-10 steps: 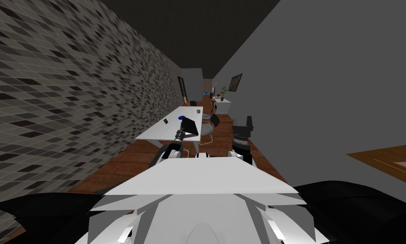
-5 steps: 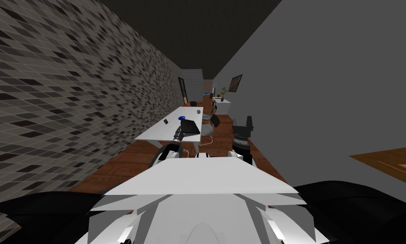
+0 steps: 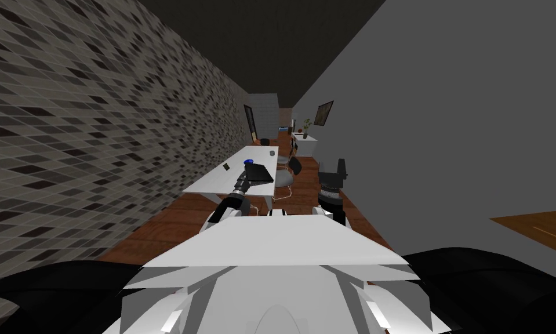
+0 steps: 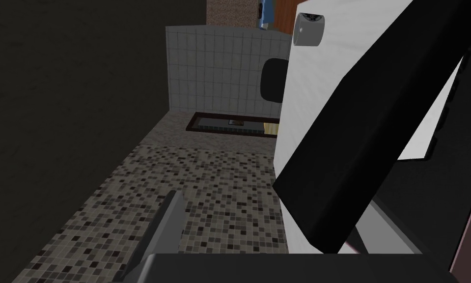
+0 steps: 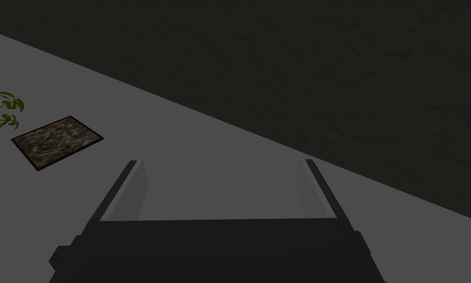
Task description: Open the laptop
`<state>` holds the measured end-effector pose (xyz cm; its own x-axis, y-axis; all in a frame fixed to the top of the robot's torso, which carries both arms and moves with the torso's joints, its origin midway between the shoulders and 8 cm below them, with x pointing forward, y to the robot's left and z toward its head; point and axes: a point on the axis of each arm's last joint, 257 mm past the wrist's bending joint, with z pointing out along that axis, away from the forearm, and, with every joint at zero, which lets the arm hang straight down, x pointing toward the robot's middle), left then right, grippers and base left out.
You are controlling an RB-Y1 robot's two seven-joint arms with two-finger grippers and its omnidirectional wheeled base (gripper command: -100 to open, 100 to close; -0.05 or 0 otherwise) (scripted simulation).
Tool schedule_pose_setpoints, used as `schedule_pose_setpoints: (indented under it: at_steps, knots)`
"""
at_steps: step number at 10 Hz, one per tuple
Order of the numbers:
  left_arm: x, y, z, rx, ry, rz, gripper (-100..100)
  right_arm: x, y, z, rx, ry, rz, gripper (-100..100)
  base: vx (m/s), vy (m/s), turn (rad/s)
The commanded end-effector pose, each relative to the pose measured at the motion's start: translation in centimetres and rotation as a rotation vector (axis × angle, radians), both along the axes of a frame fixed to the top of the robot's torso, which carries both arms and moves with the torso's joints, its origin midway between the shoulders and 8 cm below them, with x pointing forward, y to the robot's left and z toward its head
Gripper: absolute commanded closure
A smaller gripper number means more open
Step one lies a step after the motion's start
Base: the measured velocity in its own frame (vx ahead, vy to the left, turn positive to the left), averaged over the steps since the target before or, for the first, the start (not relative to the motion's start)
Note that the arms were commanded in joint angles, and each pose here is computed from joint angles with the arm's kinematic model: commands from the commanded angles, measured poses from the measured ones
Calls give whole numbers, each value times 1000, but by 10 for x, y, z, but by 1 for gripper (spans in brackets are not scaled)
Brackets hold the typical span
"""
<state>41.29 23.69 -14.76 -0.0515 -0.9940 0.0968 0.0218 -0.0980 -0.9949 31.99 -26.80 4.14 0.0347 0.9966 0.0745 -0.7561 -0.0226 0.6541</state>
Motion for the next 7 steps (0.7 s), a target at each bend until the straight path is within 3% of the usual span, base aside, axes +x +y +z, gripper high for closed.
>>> schedule_pose_setpoints:
  at_steps: [1, 2, 7]
  knots:
    - [-4, -1, 6, -1, -1, -2, -100, 0, 0, 0, 0, 0, 0, 0, 15, -4, 4]
    - [-4, -2, 6, -1, 2, -2, 0, 0, 0, 0, 0, 0, 0, 0, 0, 0, 0]
    - [-4, -1, 3, -1, 8, -1, 0, 0, 0, 0, 0, 0, 0, 0, 0, 0, 0]
